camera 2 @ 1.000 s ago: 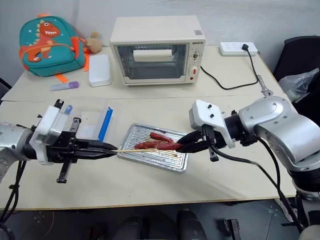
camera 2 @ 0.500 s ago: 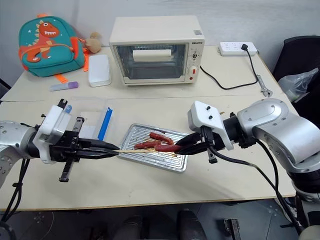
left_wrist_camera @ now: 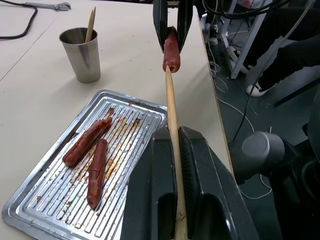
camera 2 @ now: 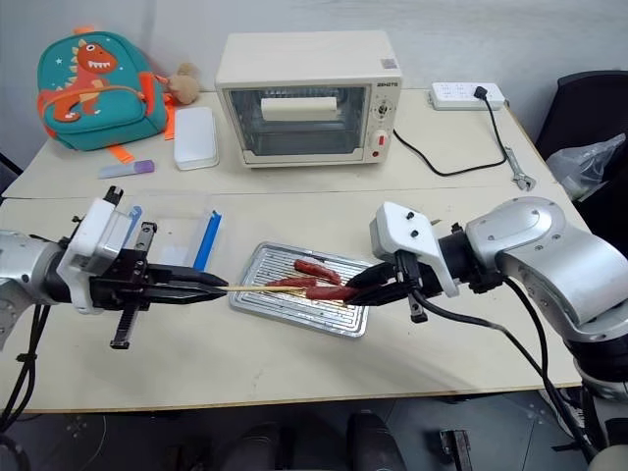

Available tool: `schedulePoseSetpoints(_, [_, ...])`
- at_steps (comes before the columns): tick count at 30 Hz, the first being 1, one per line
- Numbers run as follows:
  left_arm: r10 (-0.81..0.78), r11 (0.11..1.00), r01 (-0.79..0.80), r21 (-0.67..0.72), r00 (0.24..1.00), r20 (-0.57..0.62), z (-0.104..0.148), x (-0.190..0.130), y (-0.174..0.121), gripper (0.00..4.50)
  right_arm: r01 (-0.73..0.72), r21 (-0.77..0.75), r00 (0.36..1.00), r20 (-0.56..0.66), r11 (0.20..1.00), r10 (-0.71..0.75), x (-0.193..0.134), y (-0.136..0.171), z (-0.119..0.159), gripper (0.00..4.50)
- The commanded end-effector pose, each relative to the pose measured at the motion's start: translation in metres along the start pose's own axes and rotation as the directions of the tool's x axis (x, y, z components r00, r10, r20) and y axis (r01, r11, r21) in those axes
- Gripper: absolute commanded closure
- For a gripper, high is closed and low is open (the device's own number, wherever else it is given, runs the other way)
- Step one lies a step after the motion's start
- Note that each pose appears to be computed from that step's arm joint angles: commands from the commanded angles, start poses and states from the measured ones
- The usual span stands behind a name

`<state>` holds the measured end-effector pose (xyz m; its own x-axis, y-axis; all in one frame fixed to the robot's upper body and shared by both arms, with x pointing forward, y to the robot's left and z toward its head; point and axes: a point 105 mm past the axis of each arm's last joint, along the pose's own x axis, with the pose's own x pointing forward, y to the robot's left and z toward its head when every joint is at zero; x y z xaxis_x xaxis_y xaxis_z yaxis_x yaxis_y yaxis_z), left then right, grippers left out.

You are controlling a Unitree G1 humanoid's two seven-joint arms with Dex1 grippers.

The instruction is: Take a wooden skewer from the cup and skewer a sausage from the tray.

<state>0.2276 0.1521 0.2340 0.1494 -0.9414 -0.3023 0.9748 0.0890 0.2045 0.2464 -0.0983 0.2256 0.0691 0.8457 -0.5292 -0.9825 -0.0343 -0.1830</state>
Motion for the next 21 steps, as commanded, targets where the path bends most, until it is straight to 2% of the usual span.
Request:
schedulePoseSetpoints(1, [-0.012,0.999,0.011,0.036,1.000,0.007,0.0058,0.0023,-0.0037,4.50,0.022,-0.044,1.000,0.021,0.999,-0.021,-0.0065,-0.0003,0.0126,3.94])
schedulePoseSetpoints(21, [-0.040,0.998,0.039,0.050,0.999,0.023,0.0049,0.0111,-0.0027,4.50,-0.004,-0.053,0.999,0.043,0.999,0.006,-0.0053,0.0061,0.0217,3.94])
